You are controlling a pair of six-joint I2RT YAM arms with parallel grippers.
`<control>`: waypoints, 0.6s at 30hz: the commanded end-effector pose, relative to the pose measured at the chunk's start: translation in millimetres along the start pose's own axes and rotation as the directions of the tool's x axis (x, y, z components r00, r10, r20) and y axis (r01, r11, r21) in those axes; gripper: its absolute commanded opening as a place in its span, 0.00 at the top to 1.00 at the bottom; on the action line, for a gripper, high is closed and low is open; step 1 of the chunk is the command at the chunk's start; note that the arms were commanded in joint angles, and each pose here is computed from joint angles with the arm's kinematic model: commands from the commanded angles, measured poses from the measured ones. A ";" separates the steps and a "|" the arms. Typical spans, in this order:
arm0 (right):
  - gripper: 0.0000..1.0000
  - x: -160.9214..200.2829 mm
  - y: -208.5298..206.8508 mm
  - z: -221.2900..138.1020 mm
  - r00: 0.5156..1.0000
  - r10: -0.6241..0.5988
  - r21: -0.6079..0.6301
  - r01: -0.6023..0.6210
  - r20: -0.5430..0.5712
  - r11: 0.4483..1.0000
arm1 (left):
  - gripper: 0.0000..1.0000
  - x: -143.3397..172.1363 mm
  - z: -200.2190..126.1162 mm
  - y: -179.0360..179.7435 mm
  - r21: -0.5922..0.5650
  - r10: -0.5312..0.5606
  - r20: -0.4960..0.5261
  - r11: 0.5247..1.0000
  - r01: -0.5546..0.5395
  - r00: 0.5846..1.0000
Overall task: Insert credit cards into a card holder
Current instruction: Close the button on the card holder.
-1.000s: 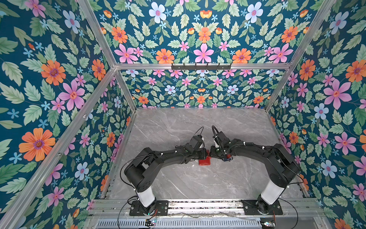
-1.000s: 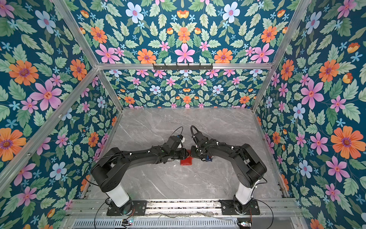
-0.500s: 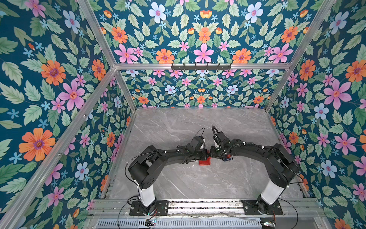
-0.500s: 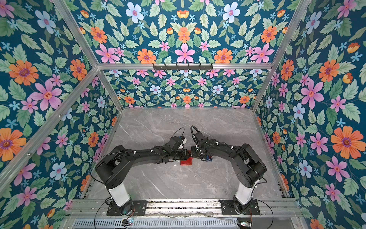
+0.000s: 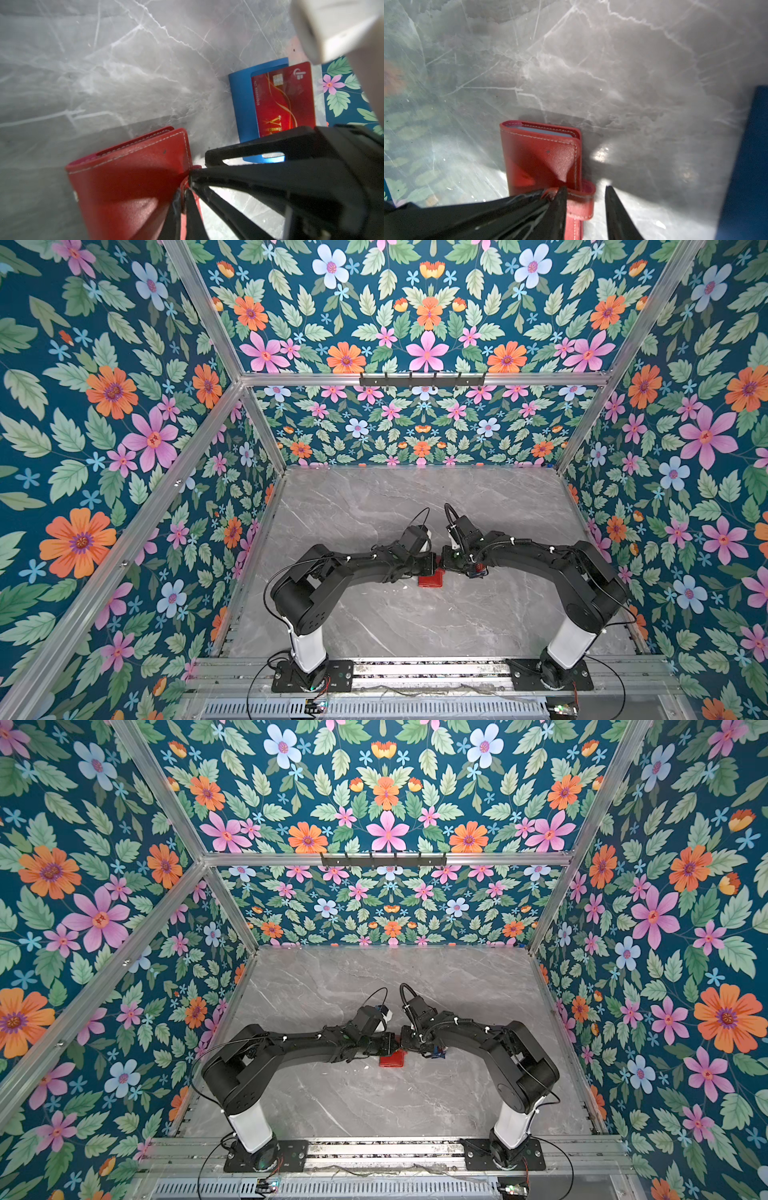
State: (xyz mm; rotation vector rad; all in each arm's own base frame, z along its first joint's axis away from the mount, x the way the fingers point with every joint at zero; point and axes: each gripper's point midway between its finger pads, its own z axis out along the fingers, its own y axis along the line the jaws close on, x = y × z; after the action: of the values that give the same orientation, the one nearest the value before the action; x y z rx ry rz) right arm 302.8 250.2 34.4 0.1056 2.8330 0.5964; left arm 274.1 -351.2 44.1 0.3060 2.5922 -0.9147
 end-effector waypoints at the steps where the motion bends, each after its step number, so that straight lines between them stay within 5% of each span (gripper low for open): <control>1: 0.67 -0.8 0.1 -0.4 1.000 -0.001 0.001 0.001 0.006 1.000 | 0.91 -2.8 -0.7 -2.0 0.007 0.004 0.008 1.000 -0.004 1.000; 8: 0.67 -1.2 0.6 -3.1 1.000 -0.002 0.000 0.002 0.011 1.000 | 1.00 -3.9 -2.4 -3.9 0.013 0.008 0.012 1.000 -0.009 1.000; 18: 0.63 -6.8 2.5 -15.9 0.999 -0.009 0.003 0.009 0.046 1.000 | 1.00 -6.9 -11.4 -1.2 -0.020 0.021 0.029 1.000 -0.021 0.999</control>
State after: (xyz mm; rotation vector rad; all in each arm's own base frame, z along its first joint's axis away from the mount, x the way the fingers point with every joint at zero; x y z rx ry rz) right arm 307.0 249.2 51.2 0.1042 2.7829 0.6062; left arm 275.4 -348.8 55.5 0.3039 2.5695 -0.9079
